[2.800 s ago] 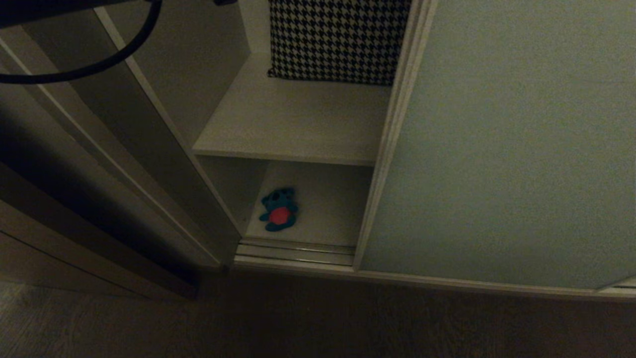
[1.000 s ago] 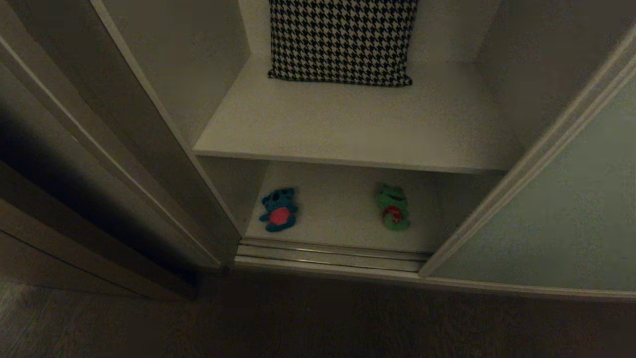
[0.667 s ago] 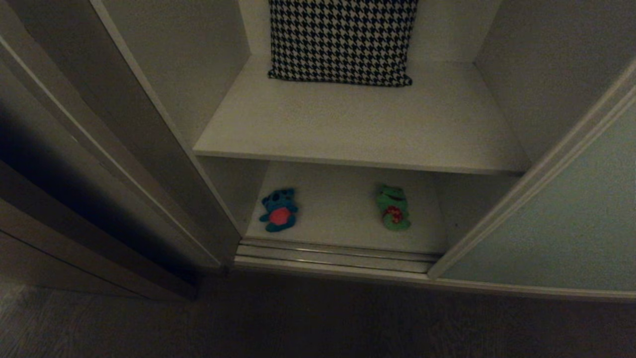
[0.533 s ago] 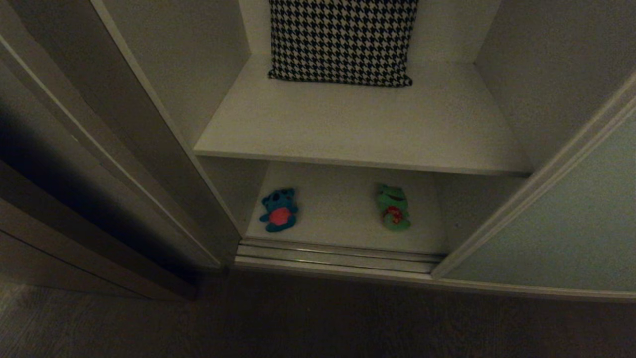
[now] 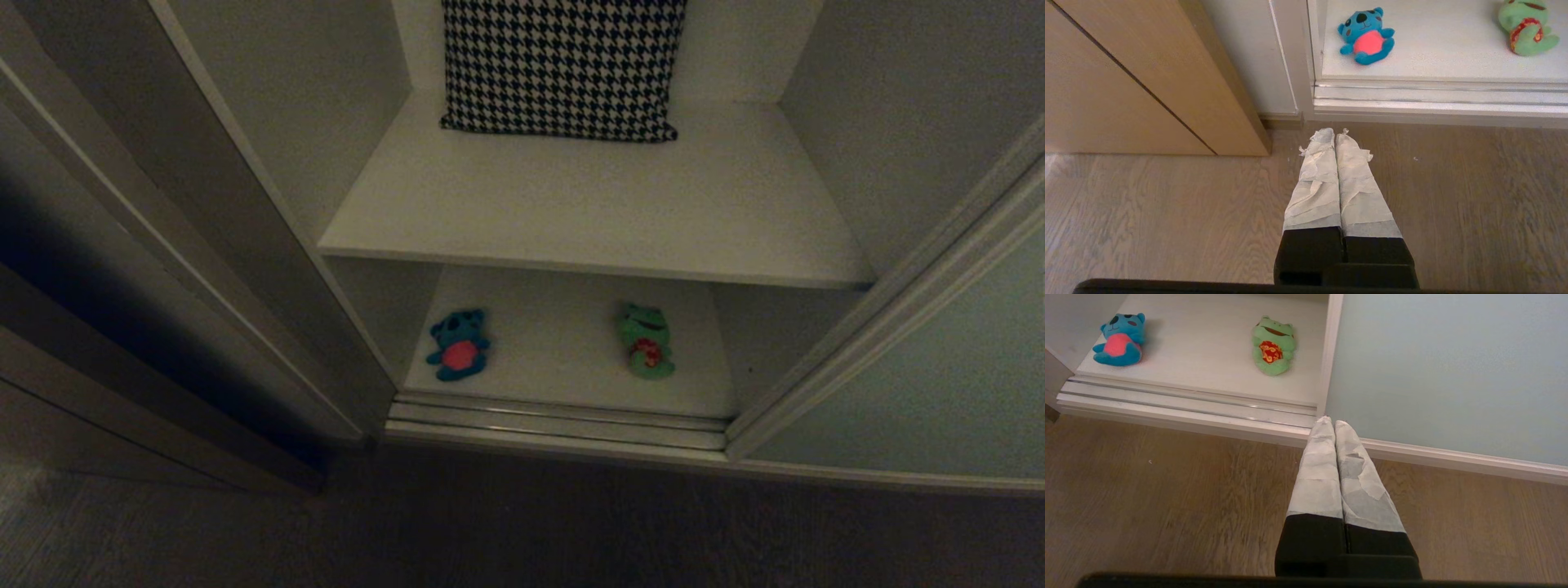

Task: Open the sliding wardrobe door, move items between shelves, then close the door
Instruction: Open the door

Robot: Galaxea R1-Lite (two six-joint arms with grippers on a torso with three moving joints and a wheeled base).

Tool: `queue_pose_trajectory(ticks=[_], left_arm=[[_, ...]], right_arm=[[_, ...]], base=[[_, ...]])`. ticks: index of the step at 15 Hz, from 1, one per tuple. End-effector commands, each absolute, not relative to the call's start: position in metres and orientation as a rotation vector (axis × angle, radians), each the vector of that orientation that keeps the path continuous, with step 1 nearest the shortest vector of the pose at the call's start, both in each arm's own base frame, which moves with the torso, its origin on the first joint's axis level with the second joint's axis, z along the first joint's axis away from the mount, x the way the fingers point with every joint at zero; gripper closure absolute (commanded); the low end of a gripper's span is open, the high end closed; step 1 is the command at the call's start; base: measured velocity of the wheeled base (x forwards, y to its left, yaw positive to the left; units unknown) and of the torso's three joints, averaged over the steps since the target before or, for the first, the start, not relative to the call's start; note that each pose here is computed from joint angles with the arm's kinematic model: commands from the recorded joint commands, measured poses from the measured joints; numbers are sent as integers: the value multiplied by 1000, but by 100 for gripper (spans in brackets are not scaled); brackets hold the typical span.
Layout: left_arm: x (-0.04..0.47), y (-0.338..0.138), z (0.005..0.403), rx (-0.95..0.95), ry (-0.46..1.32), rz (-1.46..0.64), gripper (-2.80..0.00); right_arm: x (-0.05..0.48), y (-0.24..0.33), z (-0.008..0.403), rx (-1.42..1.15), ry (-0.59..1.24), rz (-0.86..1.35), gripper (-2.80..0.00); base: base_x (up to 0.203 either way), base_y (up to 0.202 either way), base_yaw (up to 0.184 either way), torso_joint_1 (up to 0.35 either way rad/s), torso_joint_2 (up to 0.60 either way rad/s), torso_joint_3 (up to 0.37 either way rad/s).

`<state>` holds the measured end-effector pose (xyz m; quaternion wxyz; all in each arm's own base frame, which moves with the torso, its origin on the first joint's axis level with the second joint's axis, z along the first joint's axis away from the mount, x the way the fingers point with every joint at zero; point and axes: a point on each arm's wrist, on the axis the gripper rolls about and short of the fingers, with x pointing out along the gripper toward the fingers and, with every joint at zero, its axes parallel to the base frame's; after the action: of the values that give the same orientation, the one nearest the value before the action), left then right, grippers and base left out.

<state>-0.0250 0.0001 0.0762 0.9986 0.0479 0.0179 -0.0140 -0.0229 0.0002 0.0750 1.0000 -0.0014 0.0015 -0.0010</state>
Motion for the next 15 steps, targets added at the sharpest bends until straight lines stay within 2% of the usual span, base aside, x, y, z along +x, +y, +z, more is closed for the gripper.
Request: queue_pose_trajectory(ticks=[1, 12, 15], left_arm=[[-25, 0, 76, 94, 42, -30, 0], [-24, 0, 76, 56, 40, -25, 0], [-25, 0, 76, 48, 40, -24, 0]], right_arm=[[-23, 0, 75, -3, 2, -2, 0], [-23, 0, 75, -3, 3, -2, 0], [-23, 0, 75, -3, 4, -2, 0]], base=[[0, 0, 0, 0, 0, 0], [0, 0, 0, 0, 0, 0], [0, 0, 0, 4, 1, -110]])
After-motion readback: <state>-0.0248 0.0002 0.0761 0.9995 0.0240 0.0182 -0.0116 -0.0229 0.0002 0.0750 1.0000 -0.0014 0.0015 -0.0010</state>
